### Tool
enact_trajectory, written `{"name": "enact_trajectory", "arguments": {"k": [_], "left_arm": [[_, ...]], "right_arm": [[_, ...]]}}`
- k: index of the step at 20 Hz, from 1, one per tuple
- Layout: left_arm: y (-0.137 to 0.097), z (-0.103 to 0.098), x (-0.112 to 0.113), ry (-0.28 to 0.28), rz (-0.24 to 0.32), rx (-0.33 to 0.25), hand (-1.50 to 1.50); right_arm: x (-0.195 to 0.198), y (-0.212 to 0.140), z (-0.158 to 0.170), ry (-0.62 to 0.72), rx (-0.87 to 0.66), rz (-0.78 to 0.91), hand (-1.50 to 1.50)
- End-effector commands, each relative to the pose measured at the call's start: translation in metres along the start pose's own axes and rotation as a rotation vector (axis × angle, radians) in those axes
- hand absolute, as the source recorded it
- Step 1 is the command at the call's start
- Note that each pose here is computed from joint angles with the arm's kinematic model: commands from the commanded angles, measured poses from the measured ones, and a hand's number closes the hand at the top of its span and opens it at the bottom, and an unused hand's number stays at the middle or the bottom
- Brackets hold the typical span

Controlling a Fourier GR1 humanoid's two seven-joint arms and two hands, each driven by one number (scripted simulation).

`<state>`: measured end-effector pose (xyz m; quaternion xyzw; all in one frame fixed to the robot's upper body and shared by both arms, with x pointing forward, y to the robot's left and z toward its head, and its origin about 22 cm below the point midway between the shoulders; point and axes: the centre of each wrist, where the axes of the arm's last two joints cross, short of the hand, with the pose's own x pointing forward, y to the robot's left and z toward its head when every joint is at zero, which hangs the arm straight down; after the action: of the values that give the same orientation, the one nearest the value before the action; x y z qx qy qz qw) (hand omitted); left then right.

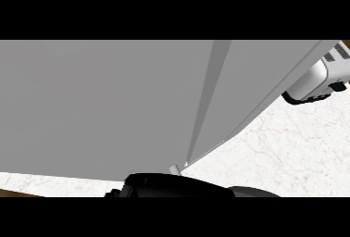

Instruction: Pick up the bottled water, place it into the cabinet and close the cabinet

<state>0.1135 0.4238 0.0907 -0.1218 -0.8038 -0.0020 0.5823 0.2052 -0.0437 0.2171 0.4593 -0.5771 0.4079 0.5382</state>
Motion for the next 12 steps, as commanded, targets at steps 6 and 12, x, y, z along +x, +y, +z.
{"name": "enact_trajectory", "arguments": {"k": [6,12], "left_arm": [[0.009,0.041,0.014,0.007,-0.002,0.045,-1.5],[0.023,0.056,0.036,-0.022,-0.009,0.072,-1.5]], "right_arm": [[0.023,-0.043,-0.057,0.08,-0.005,-0.173,1.5],[0.003,-0.079,-0.059,0.129,-0.051,-0.255,1.5]]}}
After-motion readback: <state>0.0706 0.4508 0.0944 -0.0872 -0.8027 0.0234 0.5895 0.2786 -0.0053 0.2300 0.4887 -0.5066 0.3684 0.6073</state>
